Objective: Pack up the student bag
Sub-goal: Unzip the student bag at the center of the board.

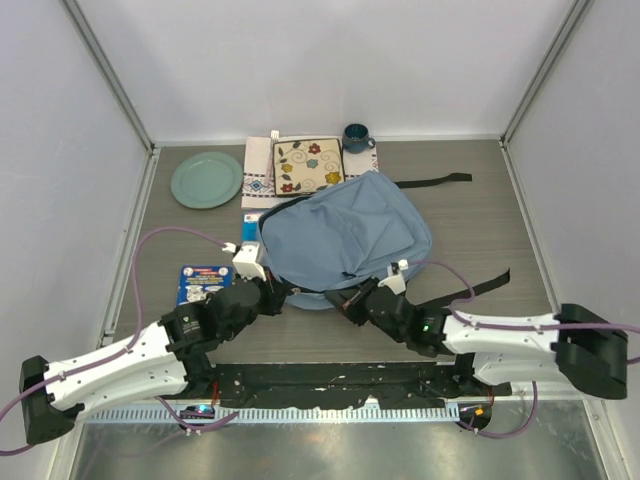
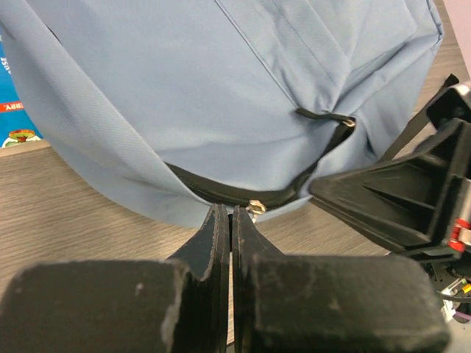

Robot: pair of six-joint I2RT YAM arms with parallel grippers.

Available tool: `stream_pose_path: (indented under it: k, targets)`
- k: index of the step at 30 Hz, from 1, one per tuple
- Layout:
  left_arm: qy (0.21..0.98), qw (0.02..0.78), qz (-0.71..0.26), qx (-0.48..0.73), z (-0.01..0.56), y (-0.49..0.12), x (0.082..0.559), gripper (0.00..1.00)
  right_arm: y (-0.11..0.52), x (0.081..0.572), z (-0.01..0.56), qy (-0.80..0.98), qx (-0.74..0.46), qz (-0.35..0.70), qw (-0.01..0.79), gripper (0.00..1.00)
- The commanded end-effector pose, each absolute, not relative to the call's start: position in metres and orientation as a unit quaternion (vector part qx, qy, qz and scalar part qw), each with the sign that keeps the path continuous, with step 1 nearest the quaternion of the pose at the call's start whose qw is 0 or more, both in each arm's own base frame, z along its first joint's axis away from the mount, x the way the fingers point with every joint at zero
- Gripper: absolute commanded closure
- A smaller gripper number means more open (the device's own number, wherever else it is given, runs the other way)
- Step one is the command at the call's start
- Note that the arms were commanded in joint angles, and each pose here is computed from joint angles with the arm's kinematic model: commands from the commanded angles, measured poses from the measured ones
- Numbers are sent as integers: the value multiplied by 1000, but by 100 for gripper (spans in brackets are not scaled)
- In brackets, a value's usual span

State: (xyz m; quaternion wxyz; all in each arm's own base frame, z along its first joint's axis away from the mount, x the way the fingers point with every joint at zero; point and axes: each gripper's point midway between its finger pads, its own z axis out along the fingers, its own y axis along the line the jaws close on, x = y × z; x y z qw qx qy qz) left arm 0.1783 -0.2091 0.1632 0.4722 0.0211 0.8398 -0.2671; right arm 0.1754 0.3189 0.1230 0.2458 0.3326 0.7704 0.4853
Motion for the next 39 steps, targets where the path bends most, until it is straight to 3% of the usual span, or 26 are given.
stream_pose_path:
  k: [1,10,19,21,22,23,25,33,39]
  targets:
    - [824,509,-248,1,189,-198,190,100,262,184,109,795,300,397,347,99]
    - [822,532,-204,-23,186,-181,200,100,151,167,78,816,292,271,419,99]
    - [829,520,-207,17,181,-208,206,100,125,164,89,803,306,263,438,99]
    - [828,519,-213,24,183,-214,206,100,129,163,95,807,300,270,432,86]
    - [827,518,-215,30,187,-217,206,100,132,159,93,816,294,269,420,75]
    - [829,515,-215,35,187,-219,206,100,135,158,102,815,294,279,414,51]
    - [829,510,-224,45,191,-225,204,100,148,153,122,818,283,307,397,41]
    - [823,507,-253,47,202,-230,199,100,230,144,185,778,300,474,283,36]
    - [827,496,-261,47,201,-232,195,100,293,137,173,772,343,503,184,34]
